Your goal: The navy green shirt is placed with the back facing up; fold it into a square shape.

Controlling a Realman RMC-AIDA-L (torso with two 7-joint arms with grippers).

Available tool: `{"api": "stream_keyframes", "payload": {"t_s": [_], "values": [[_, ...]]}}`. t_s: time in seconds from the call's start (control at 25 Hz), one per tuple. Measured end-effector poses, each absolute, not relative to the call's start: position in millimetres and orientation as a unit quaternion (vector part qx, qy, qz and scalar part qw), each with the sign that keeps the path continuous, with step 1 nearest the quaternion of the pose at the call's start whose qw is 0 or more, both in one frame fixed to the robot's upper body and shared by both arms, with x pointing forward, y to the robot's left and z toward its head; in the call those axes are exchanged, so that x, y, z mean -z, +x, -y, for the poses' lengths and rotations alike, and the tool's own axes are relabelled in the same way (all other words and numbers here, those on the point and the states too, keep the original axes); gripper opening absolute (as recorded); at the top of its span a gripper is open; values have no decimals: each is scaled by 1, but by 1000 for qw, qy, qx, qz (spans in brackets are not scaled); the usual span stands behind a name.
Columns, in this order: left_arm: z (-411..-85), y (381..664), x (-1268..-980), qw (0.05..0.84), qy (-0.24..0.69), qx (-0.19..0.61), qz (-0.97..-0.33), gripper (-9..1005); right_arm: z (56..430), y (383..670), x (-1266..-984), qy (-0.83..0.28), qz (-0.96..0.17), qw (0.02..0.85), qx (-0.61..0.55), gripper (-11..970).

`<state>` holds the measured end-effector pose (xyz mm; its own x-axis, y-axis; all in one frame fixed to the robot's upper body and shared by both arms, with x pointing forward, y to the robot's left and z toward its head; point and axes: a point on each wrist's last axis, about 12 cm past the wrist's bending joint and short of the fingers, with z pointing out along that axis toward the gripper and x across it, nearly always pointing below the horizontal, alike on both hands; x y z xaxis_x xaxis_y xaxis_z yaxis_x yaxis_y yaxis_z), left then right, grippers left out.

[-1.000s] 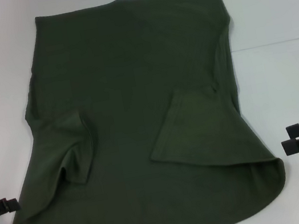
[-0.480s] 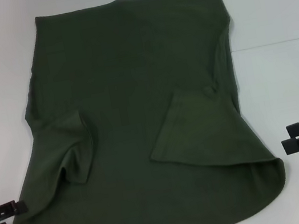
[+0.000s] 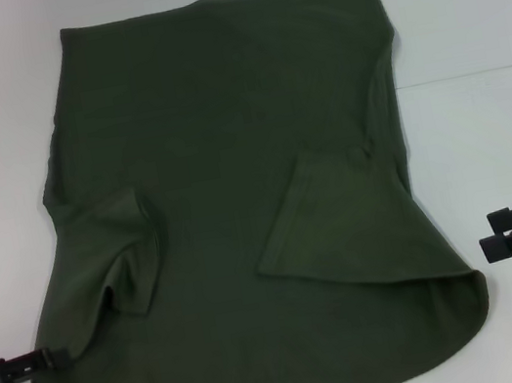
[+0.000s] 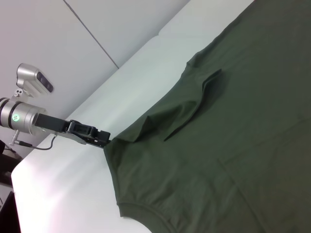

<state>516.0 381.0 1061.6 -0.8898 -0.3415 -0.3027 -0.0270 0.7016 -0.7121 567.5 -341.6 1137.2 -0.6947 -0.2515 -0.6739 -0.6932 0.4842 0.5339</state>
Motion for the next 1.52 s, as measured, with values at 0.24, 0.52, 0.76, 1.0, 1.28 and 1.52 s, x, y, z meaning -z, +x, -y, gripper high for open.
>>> {"api": "stream_keyframes", "payload": {"t_s": [0.24, 0.52, 0.76, 1.0, 1.28, 1.52], "values": [[-377, 519, -1062, 207, -98, 377, -897, 903, 341, 568, -1137, -289, -820, 263, -419, 924], [-367, 530, -1064, 215, -97, 391, -890, 904, 340, 568, -1138, -290, -819, 263, -419, 925], [-357, 540, -1064, 213, -87, 394, -890, 905, 340, 569, -1138, -289, -819, 263, -419, 924], [-361, 541, -1065, 213, -95, 388, -892, 895, 340, 569, -1138, -287, -820, 263, -419, 925], [-363, 537, -1064, 208, -100, 388, -892, 875, 339, 570, -1139, -288, -820, 263, -420, 925], [-358, 538, -1068, 200, -92, 407, -886, 858, 338, 570, -1139, -289, -819, 263, -420, 924]]}}
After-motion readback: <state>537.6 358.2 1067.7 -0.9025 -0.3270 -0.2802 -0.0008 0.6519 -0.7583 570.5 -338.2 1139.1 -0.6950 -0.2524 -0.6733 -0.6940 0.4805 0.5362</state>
